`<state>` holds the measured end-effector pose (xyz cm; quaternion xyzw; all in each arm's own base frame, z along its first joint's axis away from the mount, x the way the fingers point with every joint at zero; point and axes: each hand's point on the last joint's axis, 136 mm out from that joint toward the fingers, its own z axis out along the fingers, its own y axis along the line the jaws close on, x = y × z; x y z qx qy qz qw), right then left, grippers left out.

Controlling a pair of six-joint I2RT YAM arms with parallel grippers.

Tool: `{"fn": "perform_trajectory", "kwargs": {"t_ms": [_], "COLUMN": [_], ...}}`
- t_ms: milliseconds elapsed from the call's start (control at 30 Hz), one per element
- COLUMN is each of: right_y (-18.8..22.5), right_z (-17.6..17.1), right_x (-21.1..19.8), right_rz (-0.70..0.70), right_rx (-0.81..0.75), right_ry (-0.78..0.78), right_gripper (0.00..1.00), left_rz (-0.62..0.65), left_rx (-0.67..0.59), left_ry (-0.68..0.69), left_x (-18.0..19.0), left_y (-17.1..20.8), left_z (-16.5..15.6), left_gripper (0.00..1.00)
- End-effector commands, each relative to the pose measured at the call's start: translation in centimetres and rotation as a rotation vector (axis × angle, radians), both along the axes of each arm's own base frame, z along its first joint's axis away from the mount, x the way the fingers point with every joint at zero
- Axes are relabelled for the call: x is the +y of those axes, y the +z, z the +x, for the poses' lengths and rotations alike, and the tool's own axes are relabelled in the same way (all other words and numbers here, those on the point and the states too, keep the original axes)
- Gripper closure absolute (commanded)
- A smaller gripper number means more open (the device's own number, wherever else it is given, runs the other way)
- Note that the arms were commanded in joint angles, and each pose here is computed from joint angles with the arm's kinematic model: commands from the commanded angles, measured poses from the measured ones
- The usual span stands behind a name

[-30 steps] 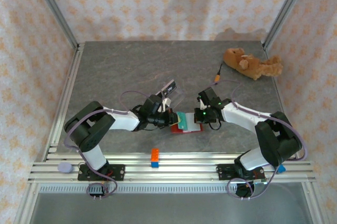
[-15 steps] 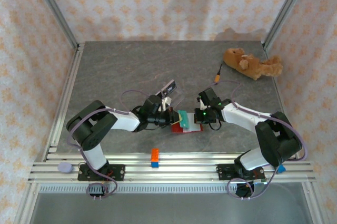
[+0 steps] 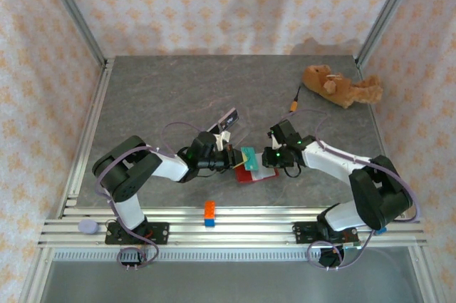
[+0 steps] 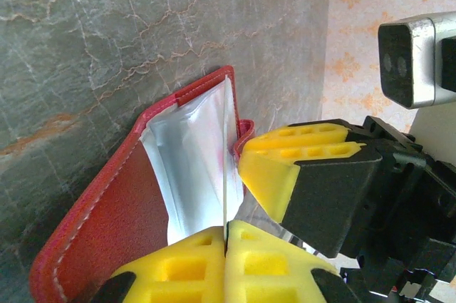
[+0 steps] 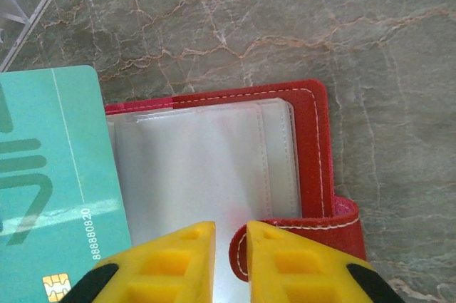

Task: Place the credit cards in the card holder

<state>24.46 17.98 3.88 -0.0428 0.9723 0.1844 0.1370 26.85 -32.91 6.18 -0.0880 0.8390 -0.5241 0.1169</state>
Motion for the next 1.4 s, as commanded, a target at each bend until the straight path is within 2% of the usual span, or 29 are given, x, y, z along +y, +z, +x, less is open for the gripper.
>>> {"fn": "perform_trajectory", "kwargs": {"t_ms": [0, 200, 400, 533, 733, 767, 800, 833, 967, 1067, 1200, 1367], "right_y": [-0.1, 0.2, 0.5, 1.0, 2.2, 2.4, 2.5, 2.4, 1.8, 1.3, 0.5, -0.1], "right_z": [-0.4, -0.3, 0.3, 0.8, 1.5, 1.5, 1.5, 1.3, 0.3, -0.8, -1.6, -2.0], "right_x": [-0.7, -0.7, -2.3, -4.1, -5.9, -6.2, -6.3, -5.9, -3.9, -2.6, -2.5, -2.8], "right_rz": [-0.031, -0.028, -0.120, -0.214, -0.286, -0.298, -0.301, -0.283, -0.162, -0.071, -0.046, -0.016], "right_rx": [-0.008, -0.016, -0.033, -0.055, -0.100, -0.103, -0.098, -0.085, 0.009, 0.086, 0.135, 0.164], "right_ry": [0.000, -0.003, -0.038, -0.090, -0.176, -0.192, -0.191, -0.173, -0.119, -0.072, -0.060, -0.084], "right_gripper": [0.82, 0.90, 0.98, 1.00, 1.00, 0.86, 0.68, 0.63, 0.61, 0.53, 0.47, 0.44], "left_rz": [0.121, 0.173, 0.181, 0.212, 0.290, 0.295, 0.298, 0.298, 0.302, 0.309, 0.376, 0.434], "left_rx": [0.224, 0.243, 0.284, 0.309, 0.290, 0.288, 0.287, 0.286, 0.284, 0.269, 0.224, 0.146], "left_ry": [0.053, 0.064, 0.080, 0.100, 0.086, 0.083, 0.083, 0.083, 0.076, 0.070, 0.037, 0.003], "left_x": [2.4, 3.2, 3.2, 3.7, 4.3, 4.3, 4.3, 4.3, 4.2, 4.2, 4.6, 4.7], "left_y": [-5.1, -5.7, -5.9, -6.0, -5.3, -5.1, -5.0, -4.9, -4.6, -4.1, -2.9, 0.3], "left_z": [-2.4, -2.9, -3.0, -3.3, -3.6, -3.6, -3.6, -3.6, -3.6, -3.4, -3.3, -2.4], "left_gripper": [1.00, 1.00, 1.00, 1.00, 1.00, 1.00, 1.00, 1.00, 1.00, 1.00, 1.00, 1.00]}}
